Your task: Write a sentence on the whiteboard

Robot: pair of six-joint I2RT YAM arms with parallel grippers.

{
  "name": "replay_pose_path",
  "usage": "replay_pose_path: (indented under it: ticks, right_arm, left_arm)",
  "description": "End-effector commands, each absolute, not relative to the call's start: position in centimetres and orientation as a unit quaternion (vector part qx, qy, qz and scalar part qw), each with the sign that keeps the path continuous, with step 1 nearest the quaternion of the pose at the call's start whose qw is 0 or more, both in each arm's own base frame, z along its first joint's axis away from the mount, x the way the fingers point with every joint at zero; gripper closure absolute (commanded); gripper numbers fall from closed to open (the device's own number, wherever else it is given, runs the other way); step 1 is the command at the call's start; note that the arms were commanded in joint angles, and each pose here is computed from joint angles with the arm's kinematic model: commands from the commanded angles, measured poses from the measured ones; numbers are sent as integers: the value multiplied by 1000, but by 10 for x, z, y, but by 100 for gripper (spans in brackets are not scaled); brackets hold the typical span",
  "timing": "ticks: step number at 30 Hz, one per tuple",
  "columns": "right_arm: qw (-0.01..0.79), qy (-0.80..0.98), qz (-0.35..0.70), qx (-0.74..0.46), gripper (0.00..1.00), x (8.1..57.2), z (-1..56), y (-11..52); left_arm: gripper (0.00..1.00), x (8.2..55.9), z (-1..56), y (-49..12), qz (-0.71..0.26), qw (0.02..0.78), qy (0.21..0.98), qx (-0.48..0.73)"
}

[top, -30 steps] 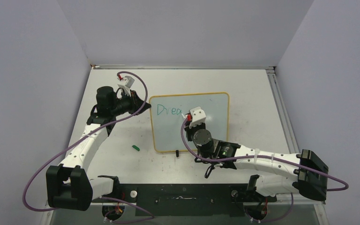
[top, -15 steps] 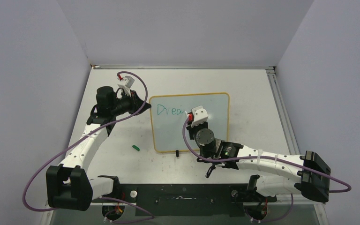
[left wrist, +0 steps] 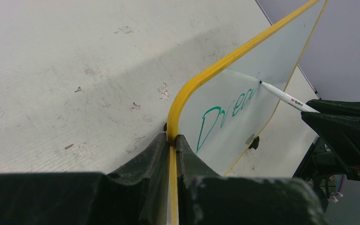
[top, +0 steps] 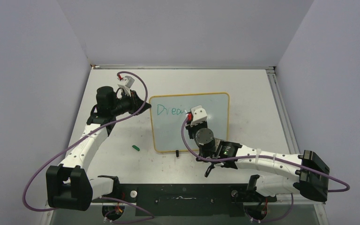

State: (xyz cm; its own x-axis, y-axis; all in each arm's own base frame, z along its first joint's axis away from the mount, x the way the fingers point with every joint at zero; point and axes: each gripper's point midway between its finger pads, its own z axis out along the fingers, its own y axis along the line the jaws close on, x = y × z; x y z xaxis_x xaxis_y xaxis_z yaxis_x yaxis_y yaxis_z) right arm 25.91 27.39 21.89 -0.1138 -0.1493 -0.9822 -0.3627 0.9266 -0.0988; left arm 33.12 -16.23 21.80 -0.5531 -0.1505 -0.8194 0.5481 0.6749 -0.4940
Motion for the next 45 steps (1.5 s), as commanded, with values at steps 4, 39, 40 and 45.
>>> replay_pose_path:
  ticks: [4, 39, 40, 45]
  right_arm:
    - [637, 751, 89, -149, 95, 255, 218, 269]
    - [647, 750, 72, -115, 95, 263, 220, 252]
    - [644, 753, 71, -116, 95, 262, 217, 251]
    - [630, 764, 73, -119, 95, 254, 202, 251]
  left_arm:
    - [94, 329, 242, -170, -399, 470, 774, 148]
    - [94, 330, 242, -170, -399, 470, 774, 148]
    - [94, 330, 242, -170, -398, 470, 774, 148]
    - [94, 330, 242, -171, -399, 470, 773, 148]
